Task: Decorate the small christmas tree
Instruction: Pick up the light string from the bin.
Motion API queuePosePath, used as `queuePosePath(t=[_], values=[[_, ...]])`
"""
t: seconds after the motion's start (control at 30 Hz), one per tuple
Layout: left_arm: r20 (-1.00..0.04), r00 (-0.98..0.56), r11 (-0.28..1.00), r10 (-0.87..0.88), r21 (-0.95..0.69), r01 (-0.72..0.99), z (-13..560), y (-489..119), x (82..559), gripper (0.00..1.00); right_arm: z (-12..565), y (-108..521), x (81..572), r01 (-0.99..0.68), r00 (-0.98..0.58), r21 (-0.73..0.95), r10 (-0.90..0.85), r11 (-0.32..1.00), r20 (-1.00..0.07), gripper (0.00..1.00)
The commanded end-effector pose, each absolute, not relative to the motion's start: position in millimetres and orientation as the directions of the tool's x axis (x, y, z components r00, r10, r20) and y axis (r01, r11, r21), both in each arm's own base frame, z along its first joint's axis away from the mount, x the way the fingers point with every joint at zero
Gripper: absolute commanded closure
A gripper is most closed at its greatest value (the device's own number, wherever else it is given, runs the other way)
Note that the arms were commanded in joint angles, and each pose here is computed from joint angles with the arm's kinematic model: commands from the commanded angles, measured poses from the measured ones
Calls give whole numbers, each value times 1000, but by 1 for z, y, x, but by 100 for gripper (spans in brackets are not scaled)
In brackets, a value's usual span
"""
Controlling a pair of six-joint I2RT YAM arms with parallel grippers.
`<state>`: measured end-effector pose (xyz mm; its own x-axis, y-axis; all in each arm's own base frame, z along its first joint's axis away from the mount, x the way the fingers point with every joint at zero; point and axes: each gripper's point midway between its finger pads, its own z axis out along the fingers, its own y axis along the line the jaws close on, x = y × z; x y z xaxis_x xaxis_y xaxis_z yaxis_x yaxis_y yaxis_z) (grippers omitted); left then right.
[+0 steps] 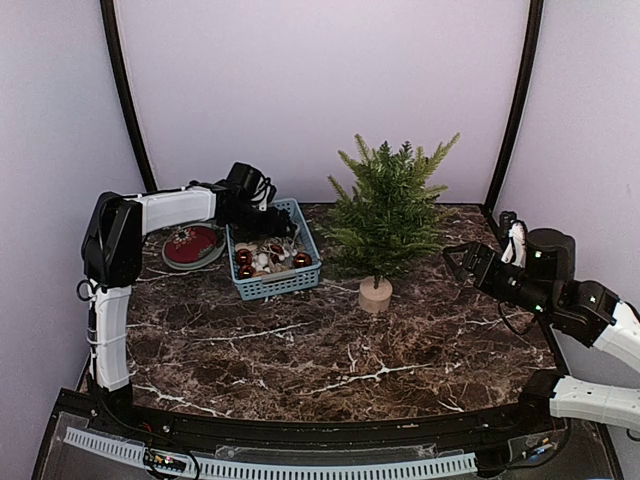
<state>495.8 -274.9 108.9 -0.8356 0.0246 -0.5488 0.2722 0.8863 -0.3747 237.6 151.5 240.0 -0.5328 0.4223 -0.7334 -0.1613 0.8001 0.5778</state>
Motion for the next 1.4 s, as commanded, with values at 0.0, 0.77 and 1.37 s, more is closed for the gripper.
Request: queuePosePath(t=[0.0,0.77,1.37], values=[[-552,-834,863,8,-418,285,115,-285,502,17,256,151,242,-184,-490,582,439,792,-753,1],[-579,-815,849,27,-417,324,123,-296,516,87,255,149,242,-178,-486,582,443,794,-753,1],[-834,-540,793,-115,-404,455,335,-260,456,100,274,137,234,-182,-447,573,452,799,-772,1]])
